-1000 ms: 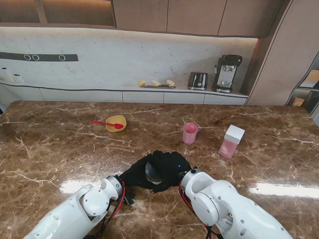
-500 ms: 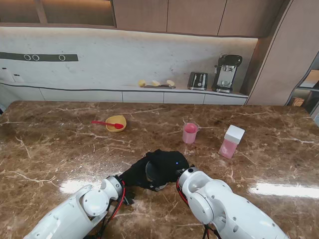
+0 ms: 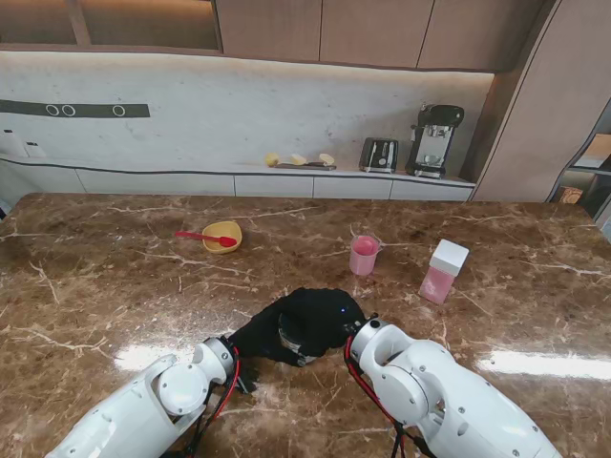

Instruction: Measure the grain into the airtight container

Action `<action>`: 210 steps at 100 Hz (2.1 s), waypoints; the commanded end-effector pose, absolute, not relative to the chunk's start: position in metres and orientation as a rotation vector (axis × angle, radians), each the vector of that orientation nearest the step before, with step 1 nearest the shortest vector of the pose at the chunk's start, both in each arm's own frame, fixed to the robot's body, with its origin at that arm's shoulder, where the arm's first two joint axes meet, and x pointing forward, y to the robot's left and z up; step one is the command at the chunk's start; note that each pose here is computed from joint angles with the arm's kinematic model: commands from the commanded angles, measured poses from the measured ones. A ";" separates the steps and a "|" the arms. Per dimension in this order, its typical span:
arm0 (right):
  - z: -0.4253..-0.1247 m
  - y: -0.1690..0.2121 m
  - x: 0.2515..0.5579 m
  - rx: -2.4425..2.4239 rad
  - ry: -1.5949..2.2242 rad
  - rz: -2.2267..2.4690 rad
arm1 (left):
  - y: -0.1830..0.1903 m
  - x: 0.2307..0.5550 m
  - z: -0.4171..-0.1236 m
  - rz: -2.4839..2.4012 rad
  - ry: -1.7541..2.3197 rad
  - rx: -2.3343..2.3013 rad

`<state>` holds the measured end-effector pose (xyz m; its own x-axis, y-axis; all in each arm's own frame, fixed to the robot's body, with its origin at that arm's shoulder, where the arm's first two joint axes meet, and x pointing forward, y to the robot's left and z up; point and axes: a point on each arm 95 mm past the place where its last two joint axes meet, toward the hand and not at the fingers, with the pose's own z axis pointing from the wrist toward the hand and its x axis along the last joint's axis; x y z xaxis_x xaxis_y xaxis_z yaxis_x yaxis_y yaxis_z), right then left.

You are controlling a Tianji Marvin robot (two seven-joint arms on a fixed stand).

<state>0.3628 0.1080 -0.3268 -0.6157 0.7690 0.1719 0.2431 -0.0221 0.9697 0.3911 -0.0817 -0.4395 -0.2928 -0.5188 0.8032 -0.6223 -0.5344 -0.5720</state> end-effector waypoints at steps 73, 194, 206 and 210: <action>-0.325 0.032 0.315 1.300 1.717 1.332 | -0.062 0.357 -0.481 1.766 -1.570 1.909; -0.385 0.026 0.301 1.369 1.734 1.044 | -0.056 0.357 -0.481 1.759 -1.597 1.899; -0.384 0.025 0.299 1.375 1.742 1.045 | -0.057 0.357 -0.481 1.758 -1.602 1.892; -0.383 0.025 0.299 1.375 1.743 1.051 | -0.057 0.356 -0.481 1.757 -1.603 1.891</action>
<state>0.3061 0.0262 -0.3753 -0.2145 0.9763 -0.0297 0.4038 0.1163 0.9074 0.3854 -0.0759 -0.4388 -0.3057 -0.5275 0.7927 -0.6527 -0.4901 -0.5778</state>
